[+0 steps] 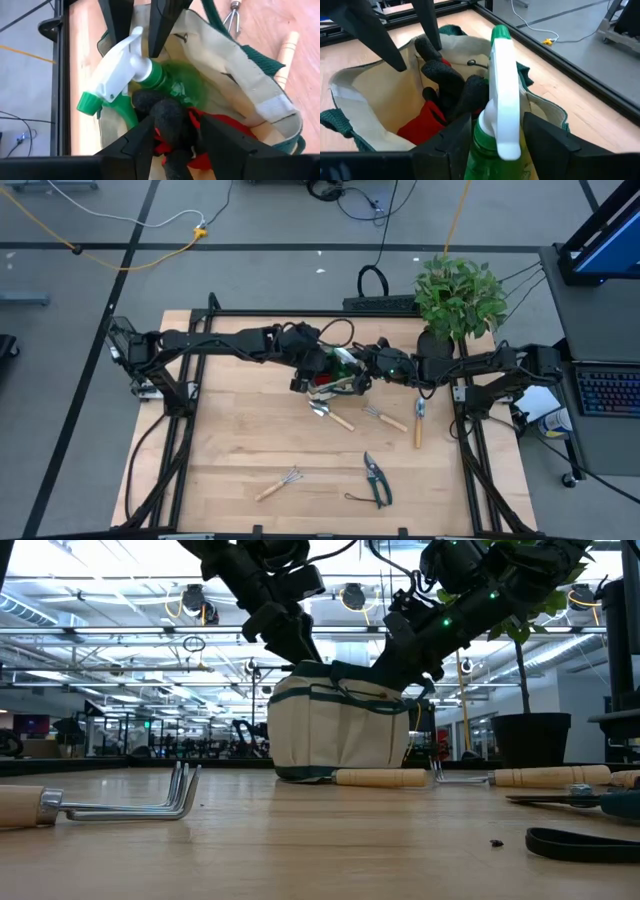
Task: Pick & Place Garden tools in Gardening bag
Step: Put the left brown trowel into the green gardening bag
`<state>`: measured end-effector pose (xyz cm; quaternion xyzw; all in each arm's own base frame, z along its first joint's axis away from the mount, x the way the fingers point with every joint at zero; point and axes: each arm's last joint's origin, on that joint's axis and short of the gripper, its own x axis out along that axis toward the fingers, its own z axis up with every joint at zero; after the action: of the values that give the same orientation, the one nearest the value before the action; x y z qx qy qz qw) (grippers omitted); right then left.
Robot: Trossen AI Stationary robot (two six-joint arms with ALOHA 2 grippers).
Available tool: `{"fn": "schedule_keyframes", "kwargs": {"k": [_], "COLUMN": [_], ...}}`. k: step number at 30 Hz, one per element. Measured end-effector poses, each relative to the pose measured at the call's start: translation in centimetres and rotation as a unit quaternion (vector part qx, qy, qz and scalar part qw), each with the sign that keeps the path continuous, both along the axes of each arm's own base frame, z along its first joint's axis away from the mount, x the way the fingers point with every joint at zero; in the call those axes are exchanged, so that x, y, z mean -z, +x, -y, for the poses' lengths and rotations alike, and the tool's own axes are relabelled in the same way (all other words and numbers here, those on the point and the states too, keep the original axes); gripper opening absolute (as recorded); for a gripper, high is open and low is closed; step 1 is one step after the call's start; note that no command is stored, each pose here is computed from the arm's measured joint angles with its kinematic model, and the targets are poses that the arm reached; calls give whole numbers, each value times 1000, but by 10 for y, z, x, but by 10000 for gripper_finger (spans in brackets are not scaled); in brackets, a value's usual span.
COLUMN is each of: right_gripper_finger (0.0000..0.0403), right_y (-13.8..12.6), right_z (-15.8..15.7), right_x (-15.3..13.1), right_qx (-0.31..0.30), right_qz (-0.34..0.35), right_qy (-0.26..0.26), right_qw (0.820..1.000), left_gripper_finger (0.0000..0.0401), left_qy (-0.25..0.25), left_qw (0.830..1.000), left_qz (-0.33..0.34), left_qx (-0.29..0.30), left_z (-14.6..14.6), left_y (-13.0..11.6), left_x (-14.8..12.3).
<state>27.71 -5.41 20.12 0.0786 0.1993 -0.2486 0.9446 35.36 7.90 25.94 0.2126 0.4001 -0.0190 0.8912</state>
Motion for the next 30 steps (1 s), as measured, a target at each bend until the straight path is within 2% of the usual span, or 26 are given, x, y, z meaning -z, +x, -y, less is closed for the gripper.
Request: {"fn": "schedule_keyframes", "kwargs": {"k": [4,9,15,21,25,30], "right_gripper_finger": [179,192,211,219,219,219], "right_y": [0,0,-2,-13,-23,-27], "right_z": [0,0,0,-2,-7,-28], "right_x": [-1,-1,-6,-28,-40,-41], "right_qx": [-4,-13,-21,-24,-28,-64], "right_qz": [0,-9,-13,19,27,19], "right_qy": [-7,-27,-51,-67,-64,-44], "right_qw": [1000,1000,998,997,997,997], "left_gripper_finger": [143,121,105,93,93,93], "left_qy": [-1,3,-2,-30,-51,-54], "left_qw": [1000,1000,999,998,997,996], "left_qz": [5,23,32,33,11,-22], "left_qx": [-3,-2,-10,-47,-63,-61], "left_z": [1,4,11,18,21,24], "left_y": [-5,-20,-51,-81,-93,-98], "left_x": [-7,-29,-60,-80,-77,-61]}}
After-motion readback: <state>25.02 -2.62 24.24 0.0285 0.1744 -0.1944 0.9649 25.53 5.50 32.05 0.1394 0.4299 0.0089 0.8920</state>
